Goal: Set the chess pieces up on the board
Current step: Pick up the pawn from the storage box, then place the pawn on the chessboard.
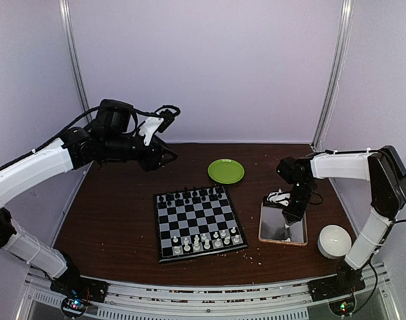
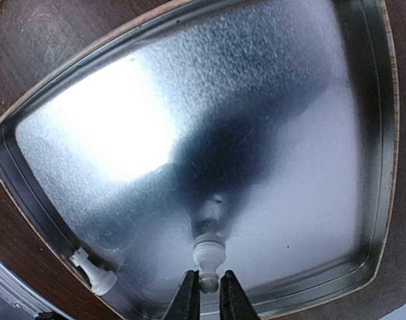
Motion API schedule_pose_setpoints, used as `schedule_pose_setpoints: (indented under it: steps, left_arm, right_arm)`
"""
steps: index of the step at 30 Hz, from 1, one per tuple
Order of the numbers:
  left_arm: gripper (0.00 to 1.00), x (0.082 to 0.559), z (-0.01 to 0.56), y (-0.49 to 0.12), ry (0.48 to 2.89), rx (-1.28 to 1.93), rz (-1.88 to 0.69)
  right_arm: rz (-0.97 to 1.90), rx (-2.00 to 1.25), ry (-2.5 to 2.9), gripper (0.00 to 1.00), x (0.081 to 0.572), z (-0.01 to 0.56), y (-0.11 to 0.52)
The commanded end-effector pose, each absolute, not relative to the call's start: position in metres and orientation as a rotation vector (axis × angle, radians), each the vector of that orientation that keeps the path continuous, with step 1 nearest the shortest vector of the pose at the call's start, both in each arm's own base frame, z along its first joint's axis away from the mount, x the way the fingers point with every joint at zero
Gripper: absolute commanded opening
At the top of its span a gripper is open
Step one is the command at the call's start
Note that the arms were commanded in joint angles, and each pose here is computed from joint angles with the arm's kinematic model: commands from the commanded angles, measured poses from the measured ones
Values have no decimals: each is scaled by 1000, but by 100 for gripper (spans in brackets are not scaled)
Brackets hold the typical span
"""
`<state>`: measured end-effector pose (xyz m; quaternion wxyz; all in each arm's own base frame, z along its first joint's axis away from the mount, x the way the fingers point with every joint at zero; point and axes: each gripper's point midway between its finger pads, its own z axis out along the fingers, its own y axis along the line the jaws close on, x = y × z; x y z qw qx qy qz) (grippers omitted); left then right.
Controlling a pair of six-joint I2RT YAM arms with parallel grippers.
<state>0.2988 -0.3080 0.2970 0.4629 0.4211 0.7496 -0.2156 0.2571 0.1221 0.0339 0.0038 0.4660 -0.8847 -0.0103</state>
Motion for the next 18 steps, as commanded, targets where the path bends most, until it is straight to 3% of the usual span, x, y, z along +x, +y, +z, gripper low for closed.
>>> schedule_pose_setpoints:
  steps: [1,6,18]
  left_arm:
    - [41,304,306,-313,1799,1034,-530]
    - [41,304,305,-314,1801,1037,-533]
    - [41,304,305,-314,1801,1037,-530]
  right_arm:
    - [-49,1448,-2765,8,255,29,125]
    - [-86,1452,-2771,3,258,36,131]
    - [-295,1545,-2805,3,270,87,171]
